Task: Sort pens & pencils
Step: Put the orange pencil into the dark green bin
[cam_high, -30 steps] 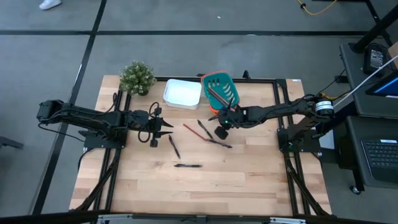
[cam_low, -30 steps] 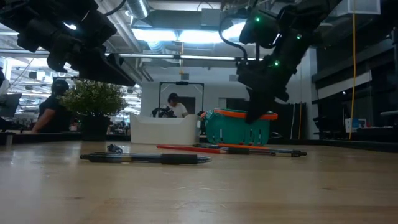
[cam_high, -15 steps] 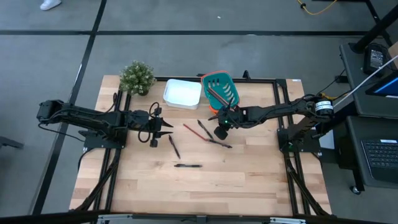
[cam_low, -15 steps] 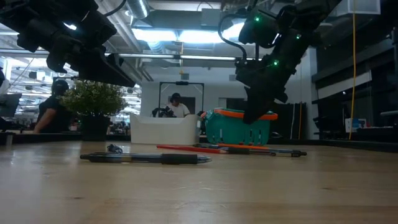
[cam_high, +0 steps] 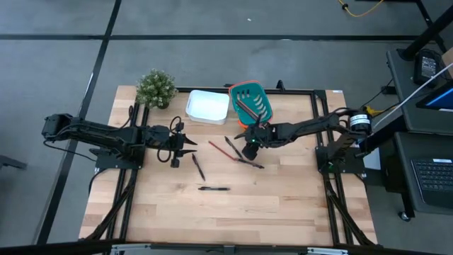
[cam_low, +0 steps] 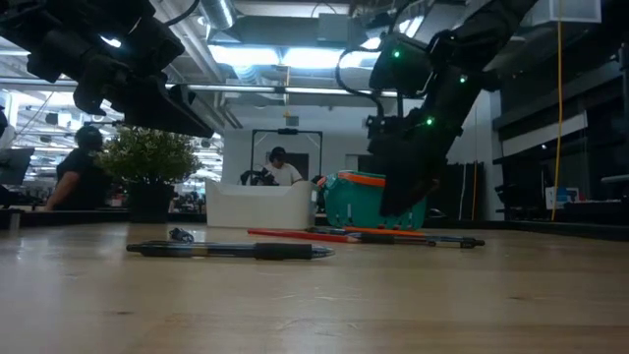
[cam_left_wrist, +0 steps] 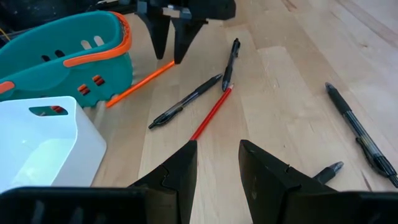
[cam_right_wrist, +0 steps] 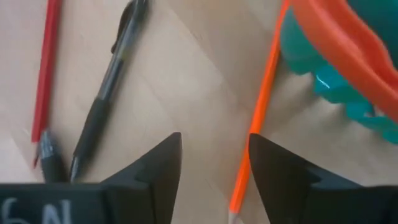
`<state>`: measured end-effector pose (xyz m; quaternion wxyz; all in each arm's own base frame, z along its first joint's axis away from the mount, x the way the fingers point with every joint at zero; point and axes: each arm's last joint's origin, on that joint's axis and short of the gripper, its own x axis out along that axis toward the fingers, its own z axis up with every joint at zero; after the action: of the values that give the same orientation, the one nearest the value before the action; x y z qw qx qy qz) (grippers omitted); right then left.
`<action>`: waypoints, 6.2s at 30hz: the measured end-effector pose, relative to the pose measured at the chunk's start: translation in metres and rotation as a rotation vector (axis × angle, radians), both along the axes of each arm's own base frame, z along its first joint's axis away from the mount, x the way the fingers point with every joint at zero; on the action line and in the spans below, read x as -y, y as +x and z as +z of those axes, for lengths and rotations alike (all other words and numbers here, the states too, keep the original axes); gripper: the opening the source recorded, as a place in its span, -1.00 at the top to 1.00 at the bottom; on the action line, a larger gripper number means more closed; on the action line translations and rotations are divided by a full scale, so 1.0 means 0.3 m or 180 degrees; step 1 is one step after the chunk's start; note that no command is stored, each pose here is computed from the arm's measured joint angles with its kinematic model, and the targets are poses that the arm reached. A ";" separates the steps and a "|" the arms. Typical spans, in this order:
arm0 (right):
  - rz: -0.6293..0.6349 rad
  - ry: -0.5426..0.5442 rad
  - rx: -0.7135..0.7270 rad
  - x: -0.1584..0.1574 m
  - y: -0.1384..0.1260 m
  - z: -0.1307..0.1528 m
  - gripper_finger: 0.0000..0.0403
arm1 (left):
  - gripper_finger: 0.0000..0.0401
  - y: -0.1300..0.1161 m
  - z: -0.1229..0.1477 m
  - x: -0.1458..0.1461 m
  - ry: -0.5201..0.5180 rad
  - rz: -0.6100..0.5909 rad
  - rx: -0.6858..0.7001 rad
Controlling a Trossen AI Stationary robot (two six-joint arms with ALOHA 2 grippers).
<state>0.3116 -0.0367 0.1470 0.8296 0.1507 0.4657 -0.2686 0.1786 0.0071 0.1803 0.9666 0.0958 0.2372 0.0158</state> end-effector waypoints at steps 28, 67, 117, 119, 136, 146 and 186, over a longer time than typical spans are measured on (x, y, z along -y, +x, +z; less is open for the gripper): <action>-0.0378 0.0198 -0.0129 0.068 0.007 -0.088 0.19 | 0.44 -0.001 -0.002 0.000 -0.0003 0.0000 -0.0022; -0.0320 0.0409 -0.0286 0.006 -0.002 -0.100 0.94 | 0.44 -0.001 -0.003 0.000 -0.0013 0.0004 -0.0026; -0.0380 0.0437 -0.0780 -0.277 -0.117 -0.039 0.71 | 0.44 -0.001 -0.003 0.000 -0.0028 0.0013 -0.0023; -0.0367 0.0420 -0.0735 -0.280 -0.114 -0.037 0.68 | 0.44 -0.001 -0.002 0.000 -0.0026 0.0011 -0.0021; -0.0234 0.0425 -0.0376 -0.272 -0.110 0.043 0.12 | 0.44 -0.001 -0.002 0.000 -0.0025 0.0011 -0.0020; -0.0129 0.0836 -0.0480 -0.165 -0.090 0.046 0.10 | 0.44 0.000 0.000 0.000 -0.0022 0.0008 0.0001; 0.0153 0.0932 -0.1125 -0.098 0.025 0.016 0.19 | 0.44 -0.001 -0.003 0.000 -0.0003 -0.0001 -0.0029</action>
<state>0.3192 -0.0074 0.1518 0.7106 0.2090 0.6413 -0.2004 0.1782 0.0071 0.1794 0.9656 0.0956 0.2415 0.0152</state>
